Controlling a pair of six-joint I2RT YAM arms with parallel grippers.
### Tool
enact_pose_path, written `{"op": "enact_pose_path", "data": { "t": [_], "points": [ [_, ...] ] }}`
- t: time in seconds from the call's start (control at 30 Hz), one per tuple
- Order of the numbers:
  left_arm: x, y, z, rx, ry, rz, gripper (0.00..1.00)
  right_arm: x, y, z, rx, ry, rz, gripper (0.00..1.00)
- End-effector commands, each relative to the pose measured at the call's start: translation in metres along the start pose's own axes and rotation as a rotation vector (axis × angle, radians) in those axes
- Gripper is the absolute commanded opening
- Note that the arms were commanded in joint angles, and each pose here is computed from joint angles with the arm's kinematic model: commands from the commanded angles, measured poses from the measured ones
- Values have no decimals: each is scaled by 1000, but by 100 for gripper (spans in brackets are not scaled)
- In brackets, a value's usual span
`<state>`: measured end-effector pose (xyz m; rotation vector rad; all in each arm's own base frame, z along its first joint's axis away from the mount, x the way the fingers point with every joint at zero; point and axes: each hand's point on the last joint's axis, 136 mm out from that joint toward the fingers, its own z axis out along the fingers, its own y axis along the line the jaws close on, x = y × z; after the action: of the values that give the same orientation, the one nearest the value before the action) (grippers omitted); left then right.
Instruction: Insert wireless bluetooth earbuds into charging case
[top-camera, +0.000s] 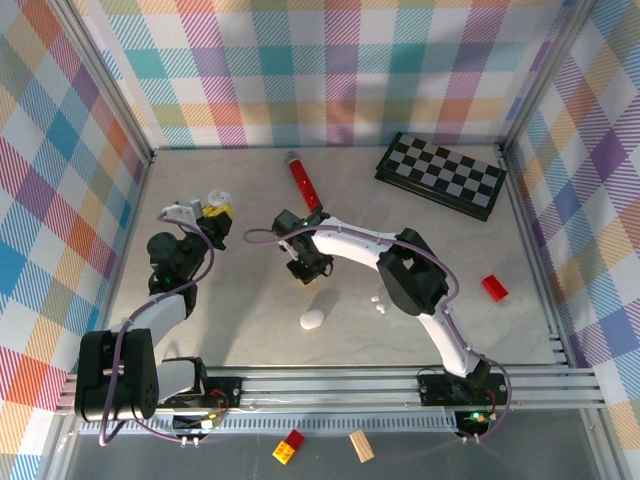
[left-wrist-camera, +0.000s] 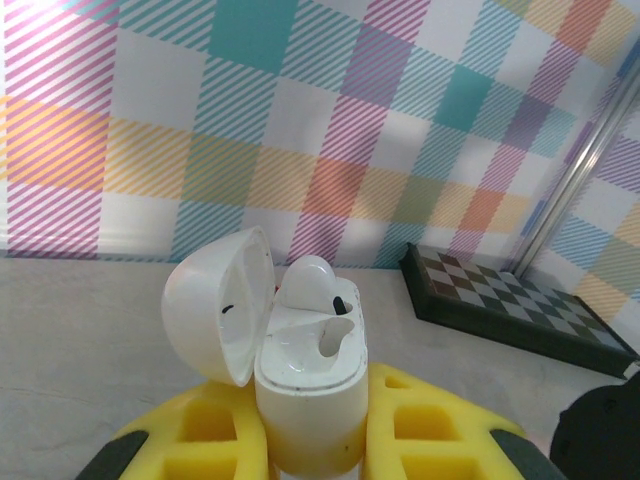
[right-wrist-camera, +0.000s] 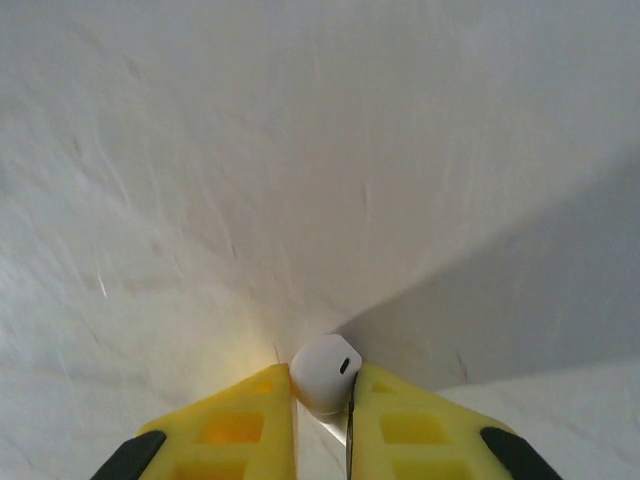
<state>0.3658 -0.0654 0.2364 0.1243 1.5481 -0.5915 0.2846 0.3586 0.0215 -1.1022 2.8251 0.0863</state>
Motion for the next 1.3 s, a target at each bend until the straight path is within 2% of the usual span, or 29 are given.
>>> {"op": "enact_pose_path", "data": {
  "t": [0.0, 0.5, 0.63, 0.73, 0.83, 1.27],
  "points": [
    [-5, -17, 1, 55, -25, 42, 7, 18, -6, -9, 11, 18, 14, 16],
    [25, -81, 10, 218, 51, 134, 7, 110, -52, -13, 78, 114, 170, 18],
    [29, -82, 6, 210, 51, 133, 7, 108, -52, -24, 72, 86, 176, 24],
    [34, -77, 4, 186, 53, 141, 2, 99, -53, -39, 76, 57, 169, 37],
    [39, -73, 4, 177, 63, 144, 2, 93, -50, -46, 64, 62, 149, 48],
    [48, -58, -1, 132, 89, 155, 2, 107, -52, -28, 110, 308, 131, 47]
  ]
}}
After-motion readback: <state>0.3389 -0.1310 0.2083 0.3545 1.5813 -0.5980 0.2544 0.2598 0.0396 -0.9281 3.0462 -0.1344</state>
